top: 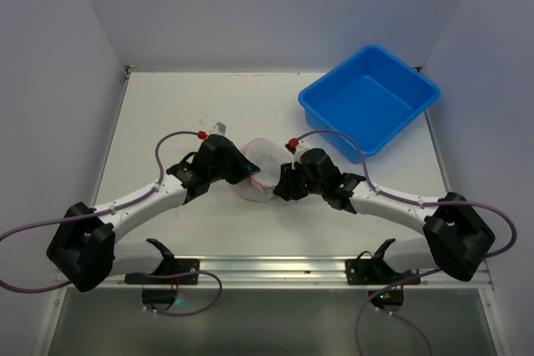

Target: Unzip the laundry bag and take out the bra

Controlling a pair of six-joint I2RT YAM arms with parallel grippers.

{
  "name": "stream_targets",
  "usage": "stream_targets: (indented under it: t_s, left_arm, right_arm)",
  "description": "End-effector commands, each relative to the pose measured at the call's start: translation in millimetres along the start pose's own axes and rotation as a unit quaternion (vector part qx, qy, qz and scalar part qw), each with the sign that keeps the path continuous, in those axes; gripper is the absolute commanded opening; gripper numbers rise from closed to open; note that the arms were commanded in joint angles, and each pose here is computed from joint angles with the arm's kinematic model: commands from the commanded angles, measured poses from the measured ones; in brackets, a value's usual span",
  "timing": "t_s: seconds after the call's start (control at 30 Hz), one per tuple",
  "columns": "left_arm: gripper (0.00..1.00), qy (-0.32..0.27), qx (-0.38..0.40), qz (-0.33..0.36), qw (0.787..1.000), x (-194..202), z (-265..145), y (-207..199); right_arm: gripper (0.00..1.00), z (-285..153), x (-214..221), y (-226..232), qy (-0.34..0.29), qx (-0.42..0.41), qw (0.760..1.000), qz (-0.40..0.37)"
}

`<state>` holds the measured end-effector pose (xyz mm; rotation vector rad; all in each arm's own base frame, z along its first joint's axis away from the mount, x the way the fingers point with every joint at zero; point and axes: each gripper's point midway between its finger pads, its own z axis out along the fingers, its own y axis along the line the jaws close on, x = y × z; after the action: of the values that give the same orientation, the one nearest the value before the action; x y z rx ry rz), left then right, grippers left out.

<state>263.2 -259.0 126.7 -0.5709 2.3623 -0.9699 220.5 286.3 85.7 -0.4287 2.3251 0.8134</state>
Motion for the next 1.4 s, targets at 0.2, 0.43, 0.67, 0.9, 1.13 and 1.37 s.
stream_targets:
  t_s: [0.2,0.43,0.67,0.9,1.13,1.37]
  left_arm:
    - [0.0,-0.002,0.023,0.001,1.0,-6,-9,-9]
    - [0.0,0.008,-0.033,0.067,0.997,-19,-21,41]
    - [0.0,0.074,-0.023,0.147,0.986,0,-21,63]
    - [0.0,0.088,-0.004,0.219,0.972,-31,-5,48]
    - [0.53,0.047,0.027,0.187,0.981,-90,27,-13]
    - [1.0,0.006,-0.015,0.112,0.994,-91,4,2]
  right_arm:
    - [0.0,-8,-21,2,-0.038,0.002,0.999,-0.031]
    - [0.0,-45,-35,-71,-0.066,0.127,0.989,0.021]
    - [0.0,-61,-52,-83,-0.06,0.129,0.989,0.034]
    - [0.0,-49,-35,-48,-0.01,0.046,0.999,0.012]
    - [0.0,-34,-42,20,-0.011,-0.038,0.998,0.04]
    - [0.0,-6,-76,48,-0.051,-0.065,0.993,0.08]
